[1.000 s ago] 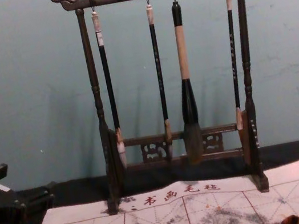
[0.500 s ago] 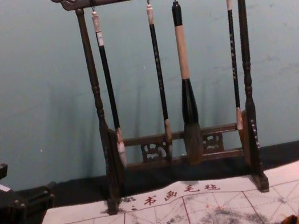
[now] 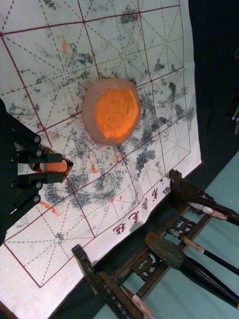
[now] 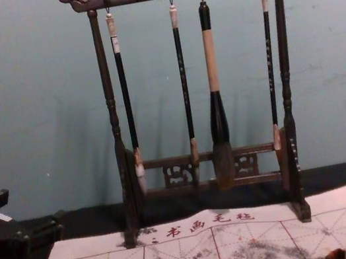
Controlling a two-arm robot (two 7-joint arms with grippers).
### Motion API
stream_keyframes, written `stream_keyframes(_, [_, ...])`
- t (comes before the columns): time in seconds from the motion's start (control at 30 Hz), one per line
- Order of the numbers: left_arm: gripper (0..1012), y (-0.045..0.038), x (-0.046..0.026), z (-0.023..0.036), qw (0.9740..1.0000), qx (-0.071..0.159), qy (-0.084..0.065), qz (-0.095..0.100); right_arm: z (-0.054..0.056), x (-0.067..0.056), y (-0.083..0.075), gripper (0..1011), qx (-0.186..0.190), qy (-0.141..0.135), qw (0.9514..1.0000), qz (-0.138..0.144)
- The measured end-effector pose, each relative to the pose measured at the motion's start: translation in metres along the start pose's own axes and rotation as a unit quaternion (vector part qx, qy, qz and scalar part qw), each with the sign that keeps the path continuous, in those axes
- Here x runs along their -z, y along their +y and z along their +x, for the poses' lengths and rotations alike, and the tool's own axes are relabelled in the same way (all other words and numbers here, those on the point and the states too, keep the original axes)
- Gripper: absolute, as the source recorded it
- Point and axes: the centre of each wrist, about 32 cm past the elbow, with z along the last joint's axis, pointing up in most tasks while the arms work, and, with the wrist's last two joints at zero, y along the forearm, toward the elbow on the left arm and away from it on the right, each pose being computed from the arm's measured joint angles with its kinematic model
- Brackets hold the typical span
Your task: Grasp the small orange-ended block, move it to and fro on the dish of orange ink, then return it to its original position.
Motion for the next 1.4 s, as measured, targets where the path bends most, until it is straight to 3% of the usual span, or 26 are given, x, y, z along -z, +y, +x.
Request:
stream_keyframes(1.03, [1001, 0.0000, 0.0000, 0.0000, 1.0000, 0.000, 0.000, 0.000, 0.0009, 0.0008, 0.0015, 88, -0.001, 0.002, 1.0000, -0.002])
stream_keyframes(1.23, [1001, 0.0000, 0.0000, 0.0000, 1.0000, 0.000, 0.000, 0.000, 0.0009, 0.0009, 0.0013, 205, 0.000, 0.002, 1.0000, -0.002])
stream_keyframes(1.4, [1001, 0.0000, 0.0000, 0.0000, 1.0000, 0.000, 0.000, 0.000, 0.0009, 0.0008, 0.0013, 374, 0.000, 0.001, 1.0000, -0.002])
